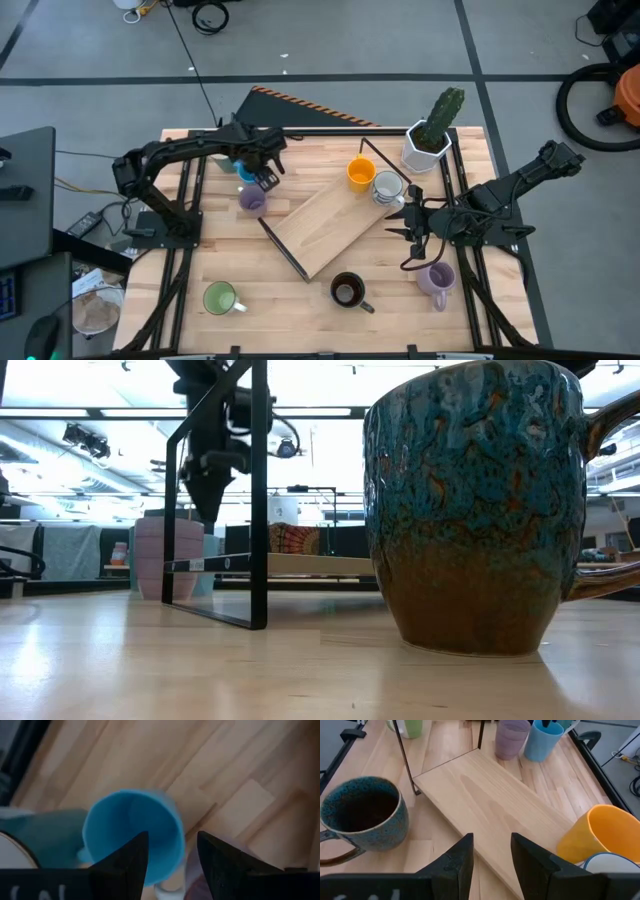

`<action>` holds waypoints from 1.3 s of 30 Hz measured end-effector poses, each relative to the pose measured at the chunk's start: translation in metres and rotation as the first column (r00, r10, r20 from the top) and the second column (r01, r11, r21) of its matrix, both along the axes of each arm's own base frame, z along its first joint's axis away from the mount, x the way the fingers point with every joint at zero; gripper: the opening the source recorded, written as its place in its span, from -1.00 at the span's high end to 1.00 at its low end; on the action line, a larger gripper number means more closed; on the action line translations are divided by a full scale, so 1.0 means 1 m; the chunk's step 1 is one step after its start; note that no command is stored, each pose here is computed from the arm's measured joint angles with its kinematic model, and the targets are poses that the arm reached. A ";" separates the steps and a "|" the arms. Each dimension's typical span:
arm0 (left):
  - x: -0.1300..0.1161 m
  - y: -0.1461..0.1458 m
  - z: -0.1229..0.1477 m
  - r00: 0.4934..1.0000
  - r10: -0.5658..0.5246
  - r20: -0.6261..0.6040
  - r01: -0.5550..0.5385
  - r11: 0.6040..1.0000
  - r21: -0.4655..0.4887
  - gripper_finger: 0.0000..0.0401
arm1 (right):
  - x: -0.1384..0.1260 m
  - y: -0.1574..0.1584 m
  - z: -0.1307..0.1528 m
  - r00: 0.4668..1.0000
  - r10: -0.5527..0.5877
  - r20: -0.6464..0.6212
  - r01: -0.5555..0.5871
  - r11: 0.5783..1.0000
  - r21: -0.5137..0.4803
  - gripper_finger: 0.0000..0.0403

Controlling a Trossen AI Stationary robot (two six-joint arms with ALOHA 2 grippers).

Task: Place coffee mugs
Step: Put the blue mug onto the shelf

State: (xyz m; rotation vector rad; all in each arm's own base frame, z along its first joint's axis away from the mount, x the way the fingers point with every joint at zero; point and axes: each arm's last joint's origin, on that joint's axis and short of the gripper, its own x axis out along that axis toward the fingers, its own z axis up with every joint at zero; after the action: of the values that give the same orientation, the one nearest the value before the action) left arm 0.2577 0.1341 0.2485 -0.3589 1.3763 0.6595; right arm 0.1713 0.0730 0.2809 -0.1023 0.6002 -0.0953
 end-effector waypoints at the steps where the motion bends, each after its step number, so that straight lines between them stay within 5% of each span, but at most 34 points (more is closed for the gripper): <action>1: -0.002 0.002 -0.004 1.000 0.025 0.001 -0.025 1.000 -0.008 0.12 | 0.000 0.000 0.000 1.000 0.001 0.002 -0.001 1.000 0.000 0.32; 16: -0.008 0.008 -0.036 0.992 0.113 0.060 -0.111 0.994 -0.023 0.32 | 0.000 0.000 0.001 1.000 0.010 0.006 -0.010 1.000 -0.010 0.32; 26: 0.000 0.007 -0.034 0.995 -0.057 0.076 0.055 0.998 0.030 0.88 | 0.001 0.000 0.001 1.000 0.010 0.007 -0.010 1.000 -0.009 0.32; 39: 0.026 0.005 0.005 0.952 -0.212 0.222 0.191 0.975 0.109 0.91 | 0.001 0.000 0.001 1.000 0.010 0.007 -0.010 1.000 -0.009 0.32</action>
State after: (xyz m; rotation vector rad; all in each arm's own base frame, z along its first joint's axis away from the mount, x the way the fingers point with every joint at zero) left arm 0.2837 0.1387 0.2533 -0.2148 1.1388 0.4889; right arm 0.1719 0.0732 0.2816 -0.1137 0.5926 -0.0889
